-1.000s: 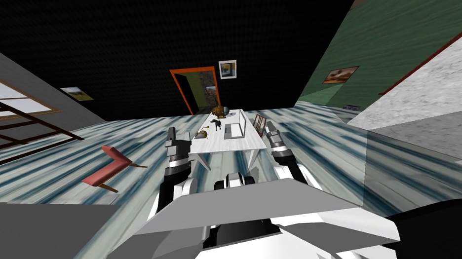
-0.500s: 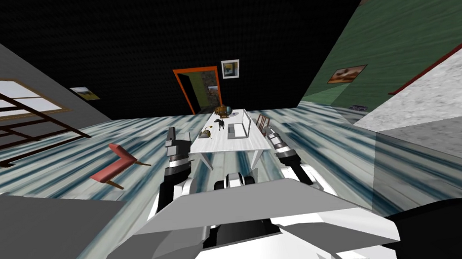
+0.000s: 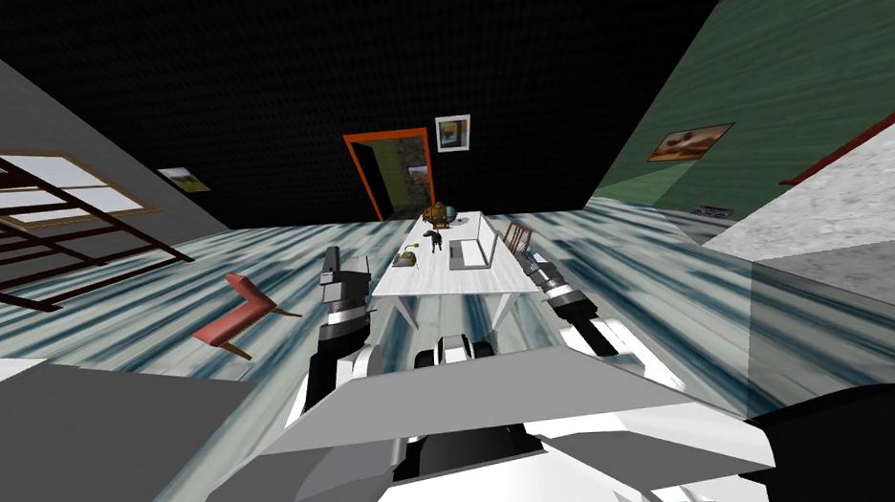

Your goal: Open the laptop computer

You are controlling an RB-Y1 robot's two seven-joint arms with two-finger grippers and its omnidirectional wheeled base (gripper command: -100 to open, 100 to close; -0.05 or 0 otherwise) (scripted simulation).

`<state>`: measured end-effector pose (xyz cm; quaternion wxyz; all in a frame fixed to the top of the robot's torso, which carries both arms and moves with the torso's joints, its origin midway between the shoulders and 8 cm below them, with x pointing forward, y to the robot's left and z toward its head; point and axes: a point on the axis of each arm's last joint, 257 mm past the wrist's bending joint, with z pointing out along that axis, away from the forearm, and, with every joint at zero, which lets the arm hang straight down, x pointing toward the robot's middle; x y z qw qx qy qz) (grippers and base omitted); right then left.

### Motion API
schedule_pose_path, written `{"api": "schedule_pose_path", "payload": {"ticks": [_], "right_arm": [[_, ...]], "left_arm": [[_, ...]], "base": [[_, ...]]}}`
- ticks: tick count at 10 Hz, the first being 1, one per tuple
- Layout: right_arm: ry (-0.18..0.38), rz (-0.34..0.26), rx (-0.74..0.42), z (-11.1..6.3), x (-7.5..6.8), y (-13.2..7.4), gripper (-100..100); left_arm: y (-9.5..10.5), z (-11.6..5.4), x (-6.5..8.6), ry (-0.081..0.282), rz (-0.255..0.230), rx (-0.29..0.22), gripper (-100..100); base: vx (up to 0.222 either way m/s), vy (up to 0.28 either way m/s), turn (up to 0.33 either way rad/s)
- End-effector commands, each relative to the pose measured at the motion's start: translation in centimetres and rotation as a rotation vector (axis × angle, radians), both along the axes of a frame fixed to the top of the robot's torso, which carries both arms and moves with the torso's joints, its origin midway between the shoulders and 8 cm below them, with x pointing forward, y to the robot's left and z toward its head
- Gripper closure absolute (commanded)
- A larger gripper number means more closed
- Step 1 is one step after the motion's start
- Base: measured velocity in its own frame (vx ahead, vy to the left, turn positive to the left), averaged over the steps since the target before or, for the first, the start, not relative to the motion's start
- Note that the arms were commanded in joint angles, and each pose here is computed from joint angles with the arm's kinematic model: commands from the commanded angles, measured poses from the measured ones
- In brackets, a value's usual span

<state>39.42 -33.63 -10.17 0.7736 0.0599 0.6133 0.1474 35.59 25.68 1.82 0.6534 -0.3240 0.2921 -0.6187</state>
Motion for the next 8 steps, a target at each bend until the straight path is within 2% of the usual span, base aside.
{"api": "schedule_pose_path", "payload": {"ticks": [1,8], "right_arm": [[0.034,-0.052,-0.139,-1.0,0.5,-1.9,-100],[0.169,-0.246,-0.641,-3.5,0.8,-10.9,-100]], "left_arm": [[0.0,0.0,0.0,0.000,0.000,0.000,0],[0.0,0.0,0.0,0.000,0.000,0.000,0]], "base": [[0.019,0.061,0.069],[0.034,0.082,0.124]]}}
